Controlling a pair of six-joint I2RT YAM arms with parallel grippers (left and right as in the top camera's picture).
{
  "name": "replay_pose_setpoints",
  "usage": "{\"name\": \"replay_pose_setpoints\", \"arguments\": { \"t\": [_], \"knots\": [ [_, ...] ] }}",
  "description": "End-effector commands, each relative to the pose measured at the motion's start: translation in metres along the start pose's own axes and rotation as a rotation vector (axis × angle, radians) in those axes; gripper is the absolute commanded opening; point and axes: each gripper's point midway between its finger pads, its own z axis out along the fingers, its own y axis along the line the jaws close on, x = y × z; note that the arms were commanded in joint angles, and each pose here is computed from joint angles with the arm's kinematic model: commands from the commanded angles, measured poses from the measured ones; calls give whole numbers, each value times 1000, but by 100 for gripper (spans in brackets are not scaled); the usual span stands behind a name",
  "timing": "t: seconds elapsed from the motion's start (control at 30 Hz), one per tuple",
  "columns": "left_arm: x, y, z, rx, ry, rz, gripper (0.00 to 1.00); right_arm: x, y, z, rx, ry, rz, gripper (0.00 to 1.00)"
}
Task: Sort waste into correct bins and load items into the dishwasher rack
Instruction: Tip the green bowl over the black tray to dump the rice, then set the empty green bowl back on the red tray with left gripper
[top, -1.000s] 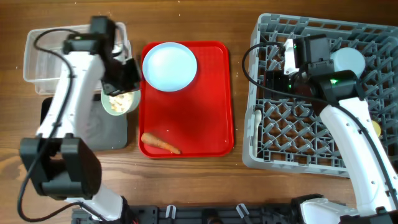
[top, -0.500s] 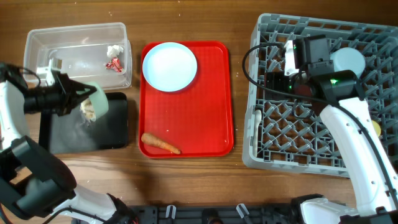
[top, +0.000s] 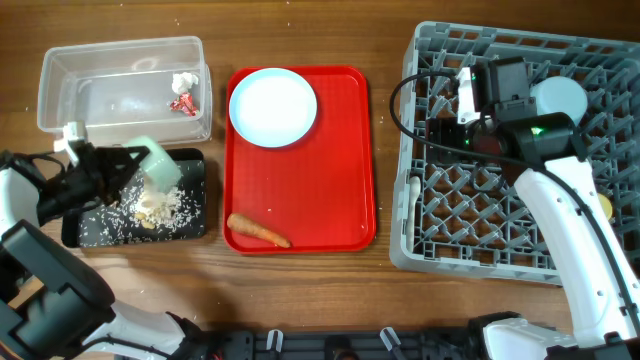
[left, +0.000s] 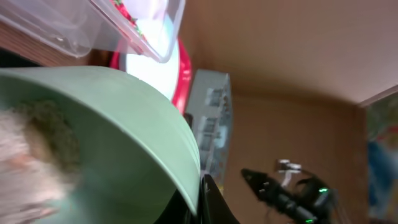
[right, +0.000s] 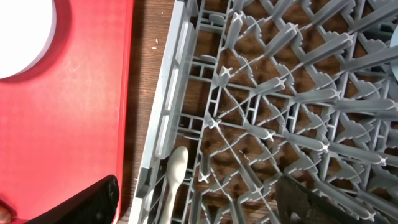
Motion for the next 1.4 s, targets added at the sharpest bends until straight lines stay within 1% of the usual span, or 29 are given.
{"name": "replay_pose_setpoints", "arguments": {
  "t": [0.0,0.07,0.17,0.2,0.23,0.27,0.3,0.33,0.37,0.43,0.5,0.6,0.63,0.67,0.7,0.73,0.77,0.8,0.83,0.87,0.9,0.93,1.03,1.07,1.13,1.23,1.3,1.33,1.37],
  "knots": [
    [-4,-11,-6,60,-34,18,4,-2,-3,-1,20,-4,10,82],
    [-6,-5,-6,30,-34,8,4,-2,-3,-1,20,-4,11,82],
    [-1,-7,-6,38,-24,-15,4,-2,-3,-1,20,0,11,82],
    [-3,-3,-6,16,-26,66,4,-2,-3,-1,20,-1,10,82],
    [-9,13,-6,-72,-32,5,4,-2,-3,-1,20,-2,11,82],
    [-6,19,-6,-102,-29,-150,4,-1,-3,-1,20,0,10,81],
    [-2,-7,-6,38,-26,-11,4,0,-3,-1,21,5,10,82],
    [-8,-7,-6,43,-40,62,4,0,-3,-1,21,8,9,81],
    [-12,6,-5,-13,-42,-45,4,0,-3,-1,21,7,10,81],
    [-11,7,-5,-20,-38,-62,4,1,-3,-1,22,9,10,81],
    [-11,7,-6,-22,-40,-34,4,0,-3,-1,21,8,9,81],
    [-11,7,-6,-20,-38,-55,4,0,-3,-1,21,8,10,81],
    [-9,-1,-6,25,-37,-27,4,0,-3,-1,21,8,9,81],
    [-4,-12,-6,81,-37,99,4,0,-3,-1,21,8,9,81],
    [-8,0,-5,19,-34,45,4,0,-3,-1,21,8,10,81],
    [-10,4,-5,6,-37,-15,4,0,-3,-1,21,7,10,81],
    [-8,-16,-6,115,-46,54,4,1,-3,-1,22,9,10,81],
    [-7,-23,-7,152,-54,98,4,1,-3,-1,22,11,10,81],
    [-10,-3,-5,45,-37,-24,4,1,-3,-1,22,11,9,81],
    [-6,-11,-5,84,-37,42,4,1,-3,-1,22,12,10,81],
    [-6,-11,-5,85,-37,69,4,2,-3,-1,22,15,10,81],
    [-9,-2,-5,46,-36,0,4,2,-3,-1,22,16,9,81],
    [0,-9,-4,64,-19,16,4,2,-3,-1,22,15,10,81],
    [3,-11,-1,64,-4,14,4,2,-3,-1,22,15,10,81],
    [16,-19,9,66,41,55,4,2,-3,-1,22,14,10,81],
    [53,-42,48,63,201,149,4,3,-3,-1,19,17,10,81],
    [80,-48,80,35,324,225,4,3,-3,-1,18,17,10,81],
    [98,-45,110,-29,416,244,4,2,-3,-1,18,14,10,81],
    [107,-37,133,-116,455,256,4,2,-3,-1,18,15,11,81]
  ]
}}
